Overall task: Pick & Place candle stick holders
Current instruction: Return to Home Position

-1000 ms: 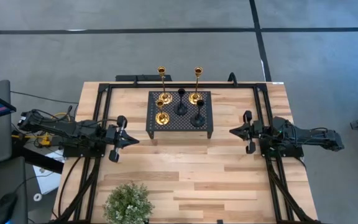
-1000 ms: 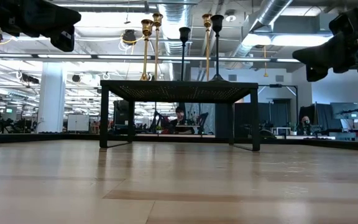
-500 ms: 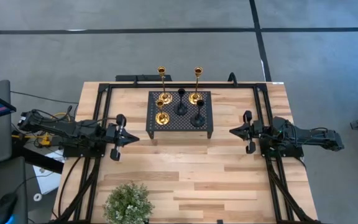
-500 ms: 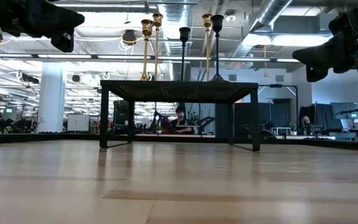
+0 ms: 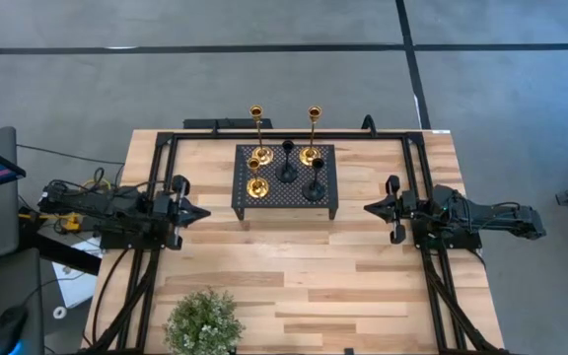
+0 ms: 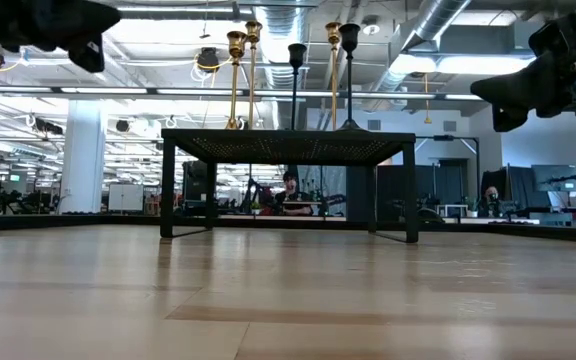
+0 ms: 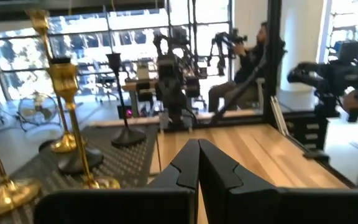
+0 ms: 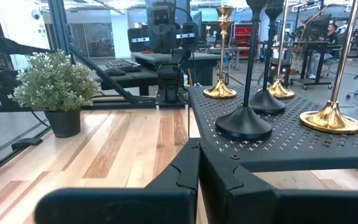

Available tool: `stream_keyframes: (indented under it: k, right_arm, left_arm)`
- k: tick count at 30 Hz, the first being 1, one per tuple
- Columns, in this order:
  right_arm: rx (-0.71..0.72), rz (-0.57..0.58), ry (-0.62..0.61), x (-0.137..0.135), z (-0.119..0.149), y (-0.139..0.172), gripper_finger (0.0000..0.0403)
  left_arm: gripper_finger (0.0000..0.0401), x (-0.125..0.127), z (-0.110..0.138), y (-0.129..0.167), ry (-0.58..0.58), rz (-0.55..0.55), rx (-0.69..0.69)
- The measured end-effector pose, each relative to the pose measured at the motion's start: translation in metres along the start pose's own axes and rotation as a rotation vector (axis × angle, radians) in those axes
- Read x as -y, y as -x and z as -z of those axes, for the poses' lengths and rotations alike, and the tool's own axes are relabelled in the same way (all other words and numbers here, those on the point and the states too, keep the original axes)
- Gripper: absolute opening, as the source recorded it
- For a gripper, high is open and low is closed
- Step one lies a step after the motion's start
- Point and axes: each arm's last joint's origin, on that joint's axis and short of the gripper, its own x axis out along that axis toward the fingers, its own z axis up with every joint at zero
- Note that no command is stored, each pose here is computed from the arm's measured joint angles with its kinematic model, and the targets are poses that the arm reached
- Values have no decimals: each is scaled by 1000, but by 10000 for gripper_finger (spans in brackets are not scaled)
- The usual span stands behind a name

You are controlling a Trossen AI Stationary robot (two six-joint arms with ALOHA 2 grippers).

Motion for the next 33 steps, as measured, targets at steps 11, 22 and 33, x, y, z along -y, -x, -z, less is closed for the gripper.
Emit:
stream_keyframes:
  k: [11, 22, 33]
  right_arm:
    - [-1, 0, 1, 0, 0, 0, 0]
    - [-1, 0, 8, 0, 0, 0, 0]
    - [-2, 0, -17, 0, 0, 0, 0]
  left_arm:
    - [4, 7, 5, 3, 2, 228, -47]
    - [4, 11, 36, 0, 20, 244, -141]
    - [4, 14, 61, 0, 15, 237, -217]
